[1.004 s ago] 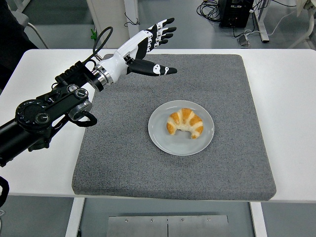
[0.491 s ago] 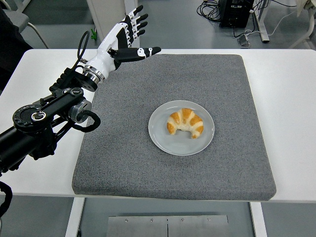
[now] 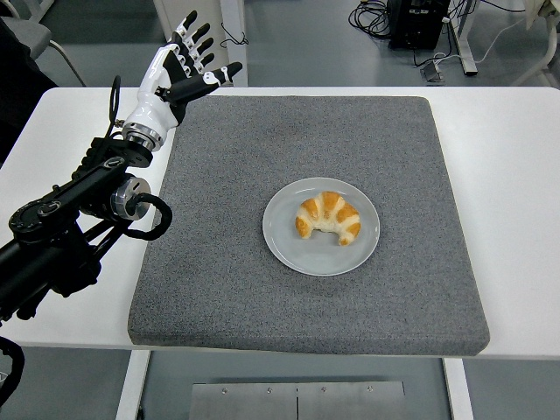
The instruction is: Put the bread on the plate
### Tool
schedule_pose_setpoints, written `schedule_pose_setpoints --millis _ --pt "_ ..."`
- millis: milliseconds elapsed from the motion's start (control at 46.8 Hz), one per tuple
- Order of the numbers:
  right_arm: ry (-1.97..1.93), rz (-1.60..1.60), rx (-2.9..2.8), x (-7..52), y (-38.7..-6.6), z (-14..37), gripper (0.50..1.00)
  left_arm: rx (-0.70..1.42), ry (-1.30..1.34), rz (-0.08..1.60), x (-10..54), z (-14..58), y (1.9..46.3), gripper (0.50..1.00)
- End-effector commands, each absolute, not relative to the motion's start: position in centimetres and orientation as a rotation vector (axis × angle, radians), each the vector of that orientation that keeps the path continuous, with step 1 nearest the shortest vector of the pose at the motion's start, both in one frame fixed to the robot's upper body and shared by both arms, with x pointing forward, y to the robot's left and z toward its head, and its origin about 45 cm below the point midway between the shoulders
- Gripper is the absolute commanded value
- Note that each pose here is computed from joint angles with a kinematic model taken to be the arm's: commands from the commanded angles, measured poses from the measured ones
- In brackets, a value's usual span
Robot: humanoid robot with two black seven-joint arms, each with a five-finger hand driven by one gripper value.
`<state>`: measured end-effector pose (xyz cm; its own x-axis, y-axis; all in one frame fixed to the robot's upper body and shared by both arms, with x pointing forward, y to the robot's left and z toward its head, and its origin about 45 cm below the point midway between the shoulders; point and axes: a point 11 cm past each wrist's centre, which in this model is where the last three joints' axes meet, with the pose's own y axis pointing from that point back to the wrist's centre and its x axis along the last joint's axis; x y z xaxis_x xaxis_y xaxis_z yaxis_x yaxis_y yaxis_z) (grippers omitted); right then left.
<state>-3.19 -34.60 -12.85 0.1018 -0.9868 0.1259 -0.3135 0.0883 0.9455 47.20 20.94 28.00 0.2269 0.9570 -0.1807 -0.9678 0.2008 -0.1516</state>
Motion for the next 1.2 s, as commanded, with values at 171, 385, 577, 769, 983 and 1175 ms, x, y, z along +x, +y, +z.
schedule_pose_setpoints --millis 171,385,577,769,983,1175 --pt "-1.388 -0.874 1.403 -3.2 -34.6 -12.8 1.0 -0.312 0.165 1.421 47.8 27.0 22.5 0.966" --pt "-1.389 -0.875 1.405 -3.2 -34.6 -12.8 1.0 -0.331 0.235 1.418 47.9 26.4 21.4 0.966" --pt "-1.389 -0.874 1.404 -3.2 -34.6 -12.8 1.0 -0.342 0.288 1.479 48.6 25.1 22.1 0.966" --pt "-1.384 -0.877 1.41 -3.2 -34.4 -12.9 1.0 -0.459 0.384 1.468 49.4 24.5 25.1 0.966" --pt "-1.387 -0.874 1.411 -3.0 -34.5 -12.9 1.0 -0.492 0.434 1.471 50.1 23.0 26.7 0.968" --pt "-1.384 -0.871 1.416 -2.9 -34.4 -12.9 1.0 -0.514 0.466 1.449 50.0 22.2 26.3 0.968"
